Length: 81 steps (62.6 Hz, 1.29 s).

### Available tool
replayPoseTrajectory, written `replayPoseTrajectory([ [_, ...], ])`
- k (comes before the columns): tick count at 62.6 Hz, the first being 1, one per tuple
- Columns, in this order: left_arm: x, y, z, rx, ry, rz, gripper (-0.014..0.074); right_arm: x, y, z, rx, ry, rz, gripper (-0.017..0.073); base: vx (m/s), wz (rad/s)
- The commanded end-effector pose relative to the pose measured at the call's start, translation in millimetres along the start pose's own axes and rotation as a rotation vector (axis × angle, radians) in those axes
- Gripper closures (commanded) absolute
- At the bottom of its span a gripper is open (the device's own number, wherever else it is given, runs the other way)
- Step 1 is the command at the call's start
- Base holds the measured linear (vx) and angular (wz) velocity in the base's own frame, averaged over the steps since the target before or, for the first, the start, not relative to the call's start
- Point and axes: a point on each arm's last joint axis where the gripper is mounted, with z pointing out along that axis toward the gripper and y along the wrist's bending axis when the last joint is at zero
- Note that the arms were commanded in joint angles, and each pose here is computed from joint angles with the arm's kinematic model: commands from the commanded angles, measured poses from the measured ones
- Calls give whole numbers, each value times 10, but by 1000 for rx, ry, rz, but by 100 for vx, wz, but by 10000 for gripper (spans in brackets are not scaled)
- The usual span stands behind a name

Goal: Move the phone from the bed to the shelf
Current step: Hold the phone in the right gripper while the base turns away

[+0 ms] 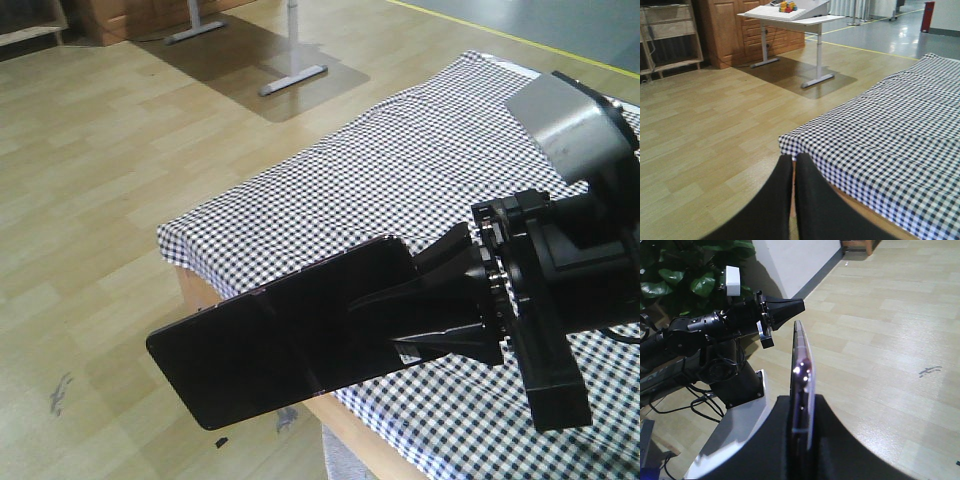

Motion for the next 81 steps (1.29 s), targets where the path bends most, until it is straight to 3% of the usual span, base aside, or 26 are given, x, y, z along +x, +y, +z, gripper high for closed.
replayPoseTrajectory([
  [1, -61, 9, -5, -10, -77, -10, 593, -126, 163, -62, -86, -74, -15, 561, -6, 25],
  [40, -61, 9, -5, -10, -77, -10, 593, -126, 163, -62, -86, -74, -15, 561, -3, 27],
  [81, -61, 9, -5, -10, -77, -10, 593, -126, 163, -62, -86, -74, -15, 561, 3, 48],
])
